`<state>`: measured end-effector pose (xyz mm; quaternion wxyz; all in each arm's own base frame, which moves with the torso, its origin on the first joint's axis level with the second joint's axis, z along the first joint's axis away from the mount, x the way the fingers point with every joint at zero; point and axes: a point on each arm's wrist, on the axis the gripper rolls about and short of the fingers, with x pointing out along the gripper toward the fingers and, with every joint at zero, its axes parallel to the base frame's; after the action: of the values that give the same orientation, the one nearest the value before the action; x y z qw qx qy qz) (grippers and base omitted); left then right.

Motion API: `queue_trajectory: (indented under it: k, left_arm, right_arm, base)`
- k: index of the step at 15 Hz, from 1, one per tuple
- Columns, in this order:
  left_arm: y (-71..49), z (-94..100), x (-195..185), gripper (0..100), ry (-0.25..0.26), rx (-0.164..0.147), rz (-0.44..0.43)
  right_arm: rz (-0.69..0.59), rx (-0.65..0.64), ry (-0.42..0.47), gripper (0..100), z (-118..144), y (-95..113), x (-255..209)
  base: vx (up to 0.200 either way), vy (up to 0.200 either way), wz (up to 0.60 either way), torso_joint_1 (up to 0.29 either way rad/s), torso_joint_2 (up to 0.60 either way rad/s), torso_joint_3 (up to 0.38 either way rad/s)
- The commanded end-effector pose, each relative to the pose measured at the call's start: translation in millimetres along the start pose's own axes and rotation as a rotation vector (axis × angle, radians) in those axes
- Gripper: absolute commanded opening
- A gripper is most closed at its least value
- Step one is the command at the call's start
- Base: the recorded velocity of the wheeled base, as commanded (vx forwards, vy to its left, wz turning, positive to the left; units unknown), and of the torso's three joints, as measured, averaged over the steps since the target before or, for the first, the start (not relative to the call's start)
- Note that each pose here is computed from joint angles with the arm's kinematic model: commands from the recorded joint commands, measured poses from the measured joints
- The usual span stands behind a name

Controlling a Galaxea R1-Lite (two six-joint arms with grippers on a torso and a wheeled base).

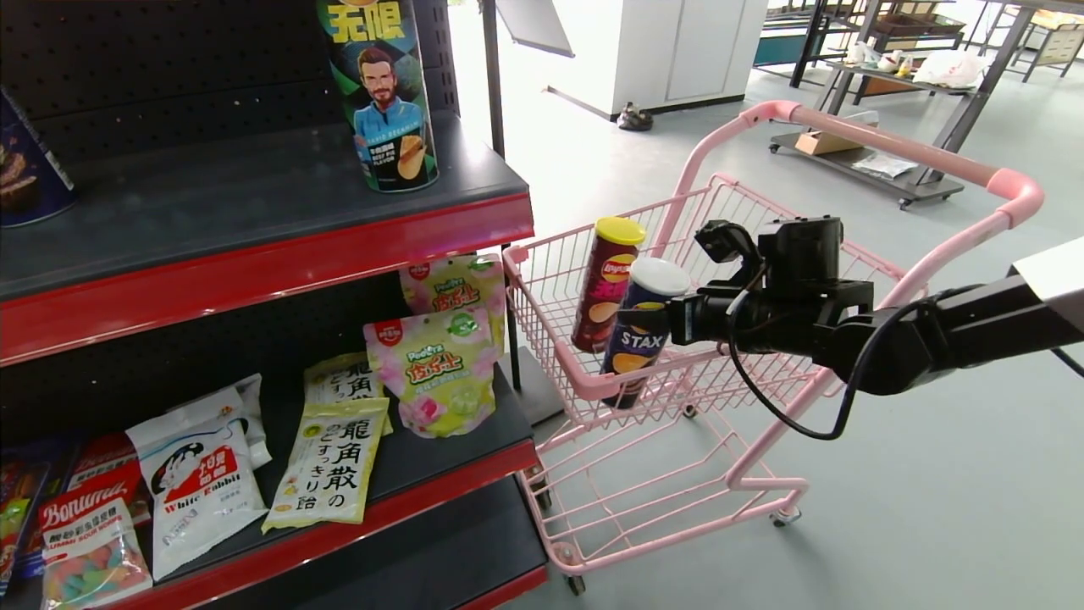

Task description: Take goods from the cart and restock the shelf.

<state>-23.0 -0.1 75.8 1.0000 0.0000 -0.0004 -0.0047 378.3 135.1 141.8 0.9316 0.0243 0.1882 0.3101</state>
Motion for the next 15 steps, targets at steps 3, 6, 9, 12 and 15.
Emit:
queue_trajectory:
  k: [3,6,9,12,15]
  left_arm:
    - [0.0,0.0,0.1,100,0.001,0.0,0.0]
    - [0.0,0.0,0.1,100,0.001,0.0,0.0]
    - [0.0,0.0,0.1,100,0.001,0.0,0.0]
    - [0.0,0.0,0.1,100,0.001,0.0,0.0]
    - [0.0,0.0,0.1,100,0.001,0.0,0.002]
  right_arm:
    - [-0.004,0.011,0.022,0,-8.5,-3.2,11.6]
    - [-0.004,0.0,0.009,0,-4.2,-0.9,7.4]
    - [0.007,-0.055,-0.116,0,38.9,11.0,-17.4]
    - [0.008,-0.118,-0.257,0,87.8,23.0,-49.2]
    - [0.004,-0.174,-0.332,0,120.4,39.7,-95.7]
  base:
    - [0.0,0.0,0.0,0.0,0.0,0.0]
    - [0.0,0.0,0.0,0.0,0.0,0.0]
    - [0.0,0.0,0.0,0.0,0.0,0.0]
    - [0.0,0.0,0.0,0.0,0.0,0.0]
    - [0.0,0.0,0.0,0.0,0.0,0.0]
